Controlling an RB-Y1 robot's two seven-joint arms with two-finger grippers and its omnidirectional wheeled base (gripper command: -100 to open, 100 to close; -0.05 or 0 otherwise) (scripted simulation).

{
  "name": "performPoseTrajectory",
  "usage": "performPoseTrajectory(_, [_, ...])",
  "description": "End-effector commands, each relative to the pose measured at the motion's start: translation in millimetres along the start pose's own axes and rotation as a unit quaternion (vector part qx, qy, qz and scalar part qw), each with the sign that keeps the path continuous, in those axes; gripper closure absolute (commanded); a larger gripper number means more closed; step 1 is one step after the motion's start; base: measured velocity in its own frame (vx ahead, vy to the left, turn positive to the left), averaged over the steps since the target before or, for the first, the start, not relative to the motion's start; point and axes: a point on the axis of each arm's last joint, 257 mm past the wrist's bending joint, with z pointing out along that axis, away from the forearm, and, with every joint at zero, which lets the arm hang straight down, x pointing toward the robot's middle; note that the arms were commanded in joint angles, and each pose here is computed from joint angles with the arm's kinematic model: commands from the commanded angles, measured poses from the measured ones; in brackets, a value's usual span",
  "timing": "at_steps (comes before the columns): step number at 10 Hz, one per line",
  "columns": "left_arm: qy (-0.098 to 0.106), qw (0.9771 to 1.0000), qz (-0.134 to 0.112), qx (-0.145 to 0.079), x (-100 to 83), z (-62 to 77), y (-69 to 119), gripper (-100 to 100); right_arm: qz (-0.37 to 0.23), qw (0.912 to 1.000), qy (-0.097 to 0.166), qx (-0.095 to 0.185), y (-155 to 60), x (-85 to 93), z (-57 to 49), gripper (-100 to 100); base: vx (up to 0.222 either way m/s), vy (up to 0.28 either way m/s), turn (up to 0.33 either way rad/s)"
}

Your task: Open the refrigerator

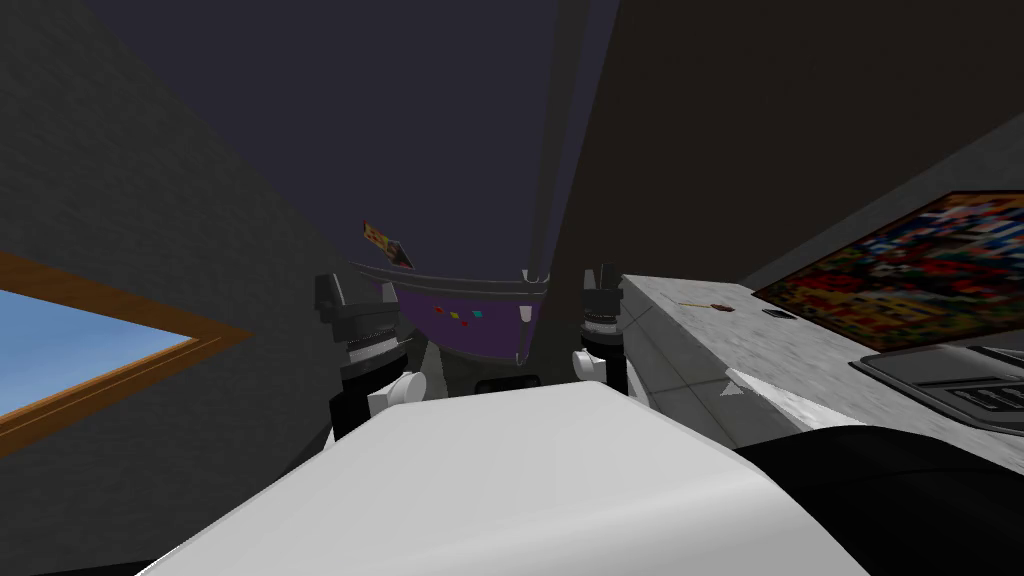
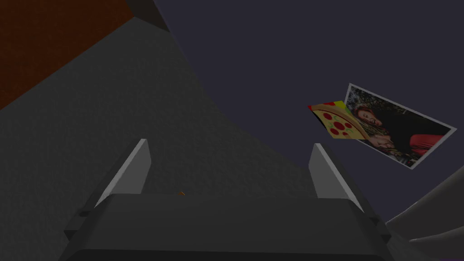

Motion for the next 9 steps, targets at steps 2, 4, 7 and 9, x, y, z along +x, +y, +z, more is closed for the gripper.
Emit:
performPoseTrajectory(2, [0.0, 1.0, 0.0, 0.0, 0.0, 0.0, 0.0, 0, 0.0, 1.0, 0.0, 0.0, 0.0, 0.0, 0.0, 0, 0.0, 0.0, 0.0])
performPoseTrajectory(4, [0.0, 1.0, 0.0, 0.0, 0.0, 0.0, -0.1, 0, 0.0, 1.0, 0.0, 0.0, 0.1, 0.0, 0.0, 0, 0.0, 0.0, 0.0])
performPoseTrajectory(7, [0.0, 1.0, 0.0, 0.0, 0.0, 0.0, -0.1, 0, 0.0, 1.0, 0.0, 0.0, 0.1, 0.0, 0.1, 0, 0.0, 0.0, 0.0])
performPoseTrajectory(9, [0.0, 1.0, 0.0, 0.0, 0.0, 0.1, -0.2, 0, 0.0, 1.0, 0.0, 0.0, 0.2, 0.0, 0.1, 0, 0.0, 0.0, 0.0])
